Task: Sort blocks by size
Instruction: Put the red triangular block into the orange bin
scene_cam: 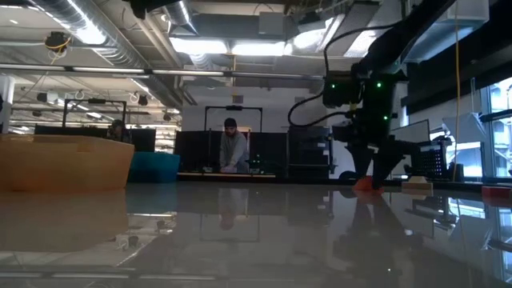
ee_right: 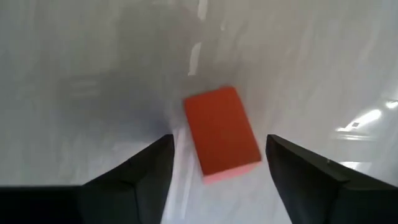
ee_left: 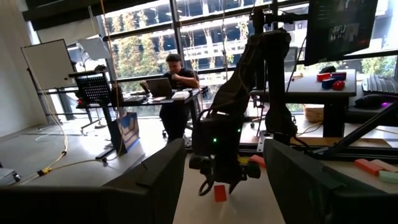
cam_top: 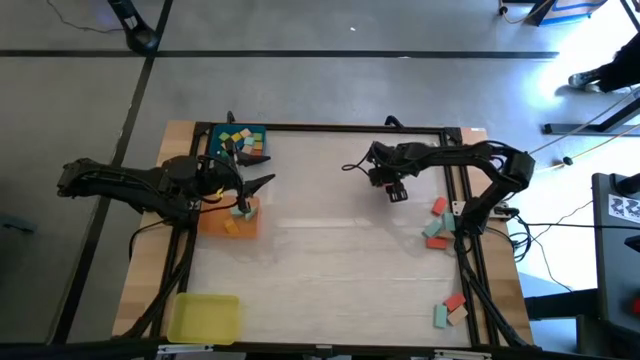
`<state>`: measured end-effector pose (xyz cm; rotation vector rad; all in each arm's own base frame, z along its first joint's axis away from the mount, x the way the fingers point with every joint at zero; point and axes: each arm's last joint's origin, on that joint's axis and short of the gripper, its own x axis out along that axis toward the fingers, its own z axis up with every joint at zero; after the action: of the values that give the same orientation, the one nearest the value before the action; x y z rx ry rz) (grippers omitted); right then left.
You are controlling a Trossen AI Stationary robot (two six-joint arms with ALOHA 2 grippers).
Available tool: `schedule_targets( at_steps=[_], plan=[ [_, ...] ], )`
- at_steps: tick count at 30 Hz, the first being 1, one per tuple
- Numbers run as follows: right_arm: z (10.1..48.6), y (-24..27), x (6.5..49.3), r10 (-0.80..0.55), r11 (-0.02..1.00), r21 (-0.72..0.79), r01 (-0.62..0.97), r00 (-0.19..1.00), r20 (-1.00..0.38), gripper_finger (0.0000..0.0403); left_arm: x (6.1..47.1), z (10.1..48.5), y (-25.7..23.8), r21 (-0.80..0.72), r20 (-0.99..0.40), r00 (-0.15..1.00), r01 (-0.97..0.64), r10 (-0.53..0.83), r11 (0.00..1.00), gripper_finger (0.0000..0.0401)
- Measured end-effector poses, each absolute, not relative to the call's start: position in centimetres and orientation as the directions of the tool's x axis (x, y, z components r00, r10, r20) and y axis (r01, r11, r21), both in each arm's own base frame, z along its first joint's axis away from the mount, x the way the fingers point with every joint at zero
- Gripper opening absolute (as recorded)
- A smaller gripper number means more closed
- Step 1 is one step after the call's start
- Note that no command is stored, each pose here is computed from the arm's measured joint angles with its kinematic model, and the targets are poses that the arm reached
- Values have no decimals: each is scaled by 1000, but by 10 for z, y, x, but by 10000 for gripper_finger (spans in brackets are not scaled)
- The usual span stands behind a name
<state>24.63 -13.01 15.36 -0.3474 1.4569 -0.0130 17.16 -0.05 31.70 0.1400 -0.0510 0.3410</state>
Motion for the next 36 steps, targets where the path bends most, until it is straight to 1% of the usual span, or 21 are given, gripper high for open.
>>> schedule_targets(
  at_steps=[4, 7, 10, 14, 15, 18, 21, 23, 24, 27, 30, 33, 36],
  plan=[
    [143, -131, 249, -201, 954, -216, -209, 90, -975, 216, 172, 317, 0, 126, 73, 941, -337, 330, 933, 205],
    [137, -132, 250, -188, 954, -198, -225, 65, -980, 177, 172, 317, 0, 126, 71, 941, -336, 330, 933, 205],
    [138, -132, 251, -189, 954, -198, -226, 60, -980, 135, 172, 317, 0, 127, 70, 942, -336, 330, 933, 205],
    [150, -134, 256, -192, 967, -201, -158, 70, -979, 130, 172, 317, 0, 127, 70, 941, -336, 330, 933, 205],
    [156, -134, 259, -187, 972, -198, -129, 90, -978, 130, 172, 317, 0, 127, 70, 941, -336, 330, 933, 205],
    [179, -133, 271, -173, 979, -192, -75, 206, -963, 130, 172, 317, -1, 127, 69, 942, -336, 329, 933, 205],
    [191, -127, 289, -129, 985, -161, -63, 352, -927, 130, 172, 317, -1, 137, 69, 942, -336, 329, 932, 205],
    [200, -124, 304, -104, 985, -156, -68, 487, -867, 130, 172, 317, 0, 145, 75, 941, -337, 329, 930, 205],
    [204, -122, 312, -92, 985, -158, -71, 563, -822, 130, 172, 318, 0, 146, 80, 941, -338, 329, 930, 205],
    [212, -115, 335, -56, 987, -147, -60, 736, -674, 130, 171, 318, 0, 143, 82, 941, -338, 329, 930, 205],
    [215, -106, 357, -25, 985, -158, -69, 852, -524, 131, 171, 318, 0, 126, 81, 941, -337, 329, 933, 205],
    [212, -96, 376, -6, 982, -177, -68, 920, -391, 131, 172, 317, -1, 110, 75, 941, -336, 329, 936, 205],
    [208, -87, 397, 16, 984, -166, -66, 959, -283, 131, 172, 316, -1, 112, 69, 942, -334, 328, 936, 205]
  ],
)
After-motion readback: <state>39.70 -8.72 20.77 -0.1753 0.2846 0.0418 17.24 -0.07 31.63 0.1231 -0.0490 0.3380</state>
